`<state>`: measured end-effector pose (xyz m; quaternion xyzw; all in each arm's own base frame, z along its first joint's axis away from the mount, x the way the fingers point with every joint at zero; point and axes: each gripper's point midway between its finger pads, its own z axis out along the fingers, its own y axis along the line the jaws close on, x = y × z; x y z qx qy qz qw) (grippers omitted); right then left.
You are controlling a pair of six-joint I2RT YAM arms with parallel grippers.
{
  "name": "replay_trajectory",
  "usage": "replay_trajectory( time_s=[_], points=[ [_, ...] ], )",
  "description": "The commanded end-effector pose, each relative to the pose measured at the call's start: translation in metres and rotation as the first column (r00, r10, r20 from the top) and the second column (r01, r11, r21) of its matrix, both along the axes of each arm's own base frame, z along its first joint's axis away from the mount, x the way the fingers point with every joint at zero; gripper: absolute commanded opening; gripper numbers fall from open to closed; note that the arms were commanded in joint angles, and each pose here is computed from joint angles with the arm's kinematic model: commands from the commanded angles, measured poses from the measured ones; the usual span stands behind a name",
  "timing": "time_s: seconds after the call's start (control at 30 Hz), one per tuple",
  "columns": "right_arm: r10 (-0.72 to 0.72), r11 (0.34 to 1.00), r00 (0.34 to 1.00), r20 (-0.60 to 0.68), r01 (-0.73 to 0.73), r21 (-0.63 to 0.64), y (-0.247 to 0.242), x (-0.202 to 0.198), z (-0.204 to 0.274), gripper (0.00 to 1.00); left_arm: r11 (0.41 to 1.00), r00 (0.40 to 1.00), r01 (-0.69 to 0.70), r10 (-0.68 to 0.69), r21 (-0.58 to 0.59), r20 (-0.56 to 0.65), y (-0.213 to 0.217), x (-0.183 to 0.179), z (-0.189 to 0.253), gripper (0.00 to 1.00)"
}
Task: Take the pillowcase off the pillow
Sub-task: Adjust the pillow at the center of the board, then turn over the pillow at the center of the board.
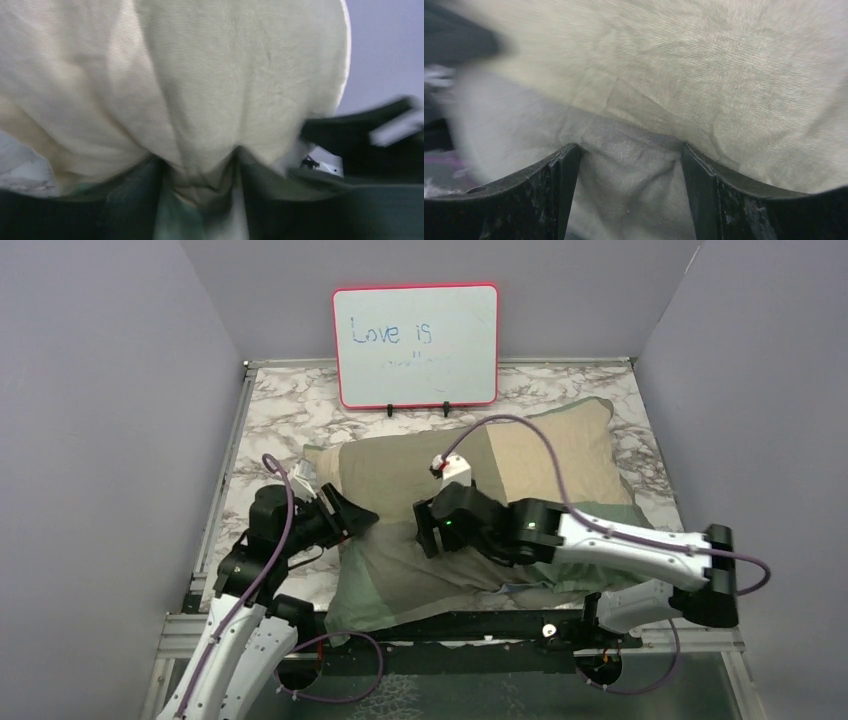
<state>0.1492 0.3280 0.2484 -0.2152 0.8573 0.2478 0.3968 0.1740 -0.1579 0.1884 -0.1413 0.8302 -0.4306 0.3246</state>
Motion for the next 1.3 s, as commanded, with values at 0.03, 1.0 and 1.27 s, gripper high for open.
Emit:
replay_trajectory(
  time_s=[0.03,1.0,1.27],
  points=[
    [-0.227,0.945,0.966,-0.12,0.188,-0.269,-0.043,-0.005,-0.114,0.71,0.976,0.995,-0.016,-0.007,0.218,0.102,0.025,-0.001,0.043,0.86],
    [-0.312,0.924,0.902,-0.299,0.215,-0.317,-0.108,-0.052,-0.203,0.68,0.646,0.579,0.748,-0.747,0.152,0.327,-0.067,0.127,0.068,0.99],
    [-0.33,0.916,0.908,-0.258,0.243,-0.319,-0.108,-0.043,-0.189,0.71,0.559,0.526,0.817,-0.823,0.141,0.214,-0.097,0.089,0.021,0.98]
  ],
)
